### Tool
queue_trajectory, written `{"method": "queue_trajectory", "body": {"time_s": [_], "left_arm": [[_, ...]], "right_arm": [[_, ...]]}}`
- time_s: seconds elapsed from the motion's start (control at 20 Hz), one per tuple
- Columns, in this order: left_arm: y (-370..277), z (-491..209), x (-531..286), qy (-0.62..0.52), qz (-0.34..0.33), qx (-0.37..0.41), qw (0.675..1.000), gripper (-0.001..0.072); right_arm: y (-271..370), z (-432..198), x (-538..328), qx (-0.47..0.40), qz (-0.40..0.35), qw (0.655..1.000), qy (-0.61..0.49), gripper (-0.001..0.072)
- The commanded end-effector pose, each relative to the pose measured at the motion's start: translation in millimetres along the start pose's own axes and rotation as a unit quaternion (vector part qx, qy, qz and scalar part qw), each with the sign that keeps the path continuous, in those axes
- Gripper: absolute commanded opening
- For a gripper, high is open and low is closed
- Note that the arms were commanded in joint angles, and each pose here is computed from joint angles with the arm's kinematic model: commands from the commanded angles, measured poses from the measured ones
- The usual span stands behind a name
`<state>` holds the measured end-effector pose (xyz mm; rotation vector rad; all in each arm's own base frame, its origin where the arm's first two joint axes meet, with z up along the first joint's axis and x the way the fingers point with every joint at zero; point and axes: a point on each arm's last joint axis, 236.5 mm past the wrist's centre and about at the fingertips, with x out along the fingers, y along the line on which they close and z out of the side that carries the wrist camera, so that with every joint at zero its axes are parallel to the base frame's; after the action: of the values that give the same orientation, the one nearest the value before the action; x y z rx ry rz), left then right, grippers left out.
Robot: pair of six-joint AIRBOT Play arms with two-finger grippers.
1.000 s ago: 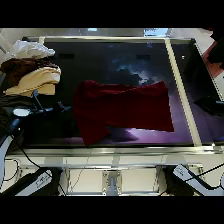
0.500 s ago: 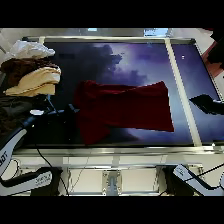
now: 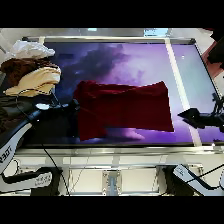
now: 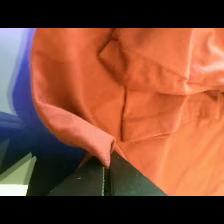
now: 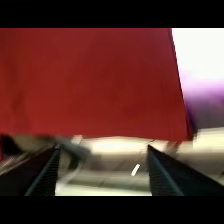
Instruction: Fold the shirts.
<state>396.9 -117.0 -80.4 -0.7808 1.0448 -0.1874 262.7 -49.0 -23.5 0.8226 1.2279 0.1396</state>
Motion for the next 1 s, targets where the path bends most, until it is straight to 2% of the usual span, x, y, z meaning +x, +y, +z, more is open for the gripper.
{"method": "queue_trajectory", "body": {"time_s": [0.0, 0.25, 0.45, 0.5, 0.6, 0.65, 0.75, 0.8, 0.9, 0.95], "left_arm": [[-9.4, -6.8, -0.4, 0.020, -0.014, 0.009, 1.000, 0.0011], [-10.1, -8.3, -0.5, 0.023, -0.016, 0.015, 1.000, 0.0011], [-10.1, -8.4, -0.5, 0.023, -0.016, 0.019, 0.999, 0.0011], [-10.1, -8.4, -0.5, 0.023, -0.016, 0.019, 0.999, 0.0011], [-10.1, -8.5, -0.5, 0.023, -0.016, 0.019, 0.999, 0.0011], [-10.1, -8.5, -0.5, 0.023, -0.016, 0.019, 0.999, 0.0011], [-10.1, -8.5, -0.5, 0.023, -0.016, 0.019, 0.999, 0.0011], [-10.2, -8.4, -0.5, 0.023, -0.016, 0.019, 0.999, 0.0011], [-10.2, -8.5, -0.5, 0.023, -0.016, 0.019, 0.999, 0.0011], [-10.3, -8.3, -0.6, 0.023, -0.016, 0.022, 0.999, 0.0011]], "right_arm": [[-29.4, -56.4, 40.4, 0.090, -0.014, 0.994, 0.054, 0.0616], [-53.3, -65.9, 67.3, 0.197, -0.036, 0.980, 0.014, 0.0614], [-58.6, -20.5, 68.4, 0.243, -0.017, 0.965, -0.093, 0.0579], [-60.4, -7.1, 65.5, 0.253, -0.013, 0.960, -0.122, 0.0497], [-63.6, 8.7, 60.9, 0.269, -0.008, 0.950, -0.158, 0.0459], [-64.2, 11.7, 59.9, 0.272, -0.007, 0.948, -0.164, 0.0403], [-64.2, 12.1, 59.8, 0.266, -0.008, 0.950, -0.165, 0.0213], [-63.5, 12.6, 59.7, 0.257, -0.007, 0.952, -0.166, 0.0153], [-59.3, 16.2, 58.9, 0.247, 0.001, 0.954, -0.171, 0.0125], [-53.6, 18.9, 58.4, 0.232, 0.012, 0.957, -0.174, 0.0037]]}}
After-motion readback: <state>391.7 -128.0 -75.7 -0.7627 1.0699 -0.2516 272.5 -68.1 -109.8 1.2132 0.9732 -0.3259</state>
